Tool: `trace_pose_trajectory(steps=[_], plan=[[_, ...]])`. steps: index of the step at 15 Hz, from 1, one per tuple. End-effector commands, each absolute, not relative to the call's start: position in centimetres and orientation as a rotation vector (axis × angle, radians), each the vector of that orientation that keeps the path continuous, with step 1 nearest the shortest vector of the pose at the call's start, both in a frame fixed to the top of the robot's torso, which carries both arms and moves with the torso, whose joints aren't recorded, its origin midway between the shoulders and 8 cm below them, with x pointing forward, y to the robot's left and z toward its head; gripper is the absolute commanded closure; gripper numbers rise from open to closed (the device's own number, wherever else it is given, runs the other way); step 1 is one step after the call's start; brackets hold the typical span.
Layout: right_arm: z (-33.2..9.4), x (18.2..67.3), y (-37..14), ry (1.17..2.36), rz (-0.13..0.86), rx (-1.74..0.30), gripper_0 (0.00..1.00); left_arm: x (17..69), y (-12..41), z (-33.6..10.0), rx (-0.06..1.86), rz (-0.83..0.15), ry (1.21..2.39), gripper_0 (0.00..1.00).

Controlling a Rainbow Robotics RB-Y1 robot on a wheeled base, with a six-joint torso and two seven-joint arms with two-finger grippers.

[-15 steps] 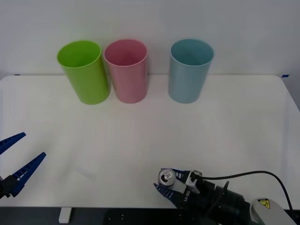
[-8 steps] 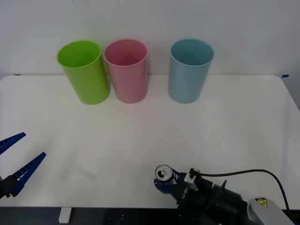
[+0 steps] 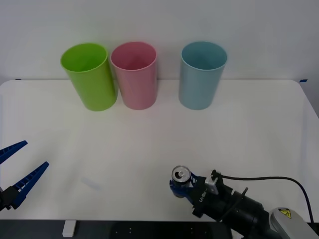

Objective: Grasp the object on the table and drop it into the matching bin: aluminum can to the light blue bin, PET bottle to the pink bin.

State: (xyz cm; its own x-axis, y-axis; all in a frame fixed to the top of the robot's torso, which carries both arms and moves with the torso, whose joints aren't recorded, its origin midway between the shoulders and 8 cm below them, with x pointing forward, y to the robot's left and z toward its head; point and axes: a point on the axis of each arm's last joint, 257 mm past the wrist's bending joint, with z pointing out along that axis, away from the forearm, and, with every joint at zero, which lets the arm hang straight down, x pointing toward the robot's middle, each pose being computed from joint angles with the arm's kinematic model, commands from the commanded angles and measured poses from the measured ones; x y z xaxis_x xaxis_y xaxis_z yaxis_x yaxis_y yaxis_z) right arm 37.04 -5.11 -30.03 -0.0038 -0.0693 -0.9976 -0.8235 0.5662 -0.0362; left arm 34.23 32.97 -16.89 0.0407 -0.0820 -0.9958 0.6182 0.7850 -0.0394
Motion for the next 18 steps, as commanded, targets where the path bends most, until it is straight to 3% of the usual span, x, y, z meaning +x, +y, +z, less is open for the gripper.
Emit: trace_pose_trajectory(steps=[1,4,11,18], plan=[[-29.0,38.1,-6.5,1.473,0.709,-0.748,1.0,34.2,33.0,-16.9,0.465,-0.567,1.441,0.0],[-26.9,39.0,-7.8,1.477,0.735,-0.67,1.0,34.2,33.0,-16.9,0.465,-0.567,1.441,0.0],[-18.9,42.1,-12.3,1.359,0.605,-0.601,1.0,34.2,33.0,-16.9,0.465,-0.567,1.441,0.0],[-12.1,42.4,-14.6,1.32,0.669,-0.505,1.0,34.2,33.0,-16.9,0.465,-0.567,1.441,0.0]])
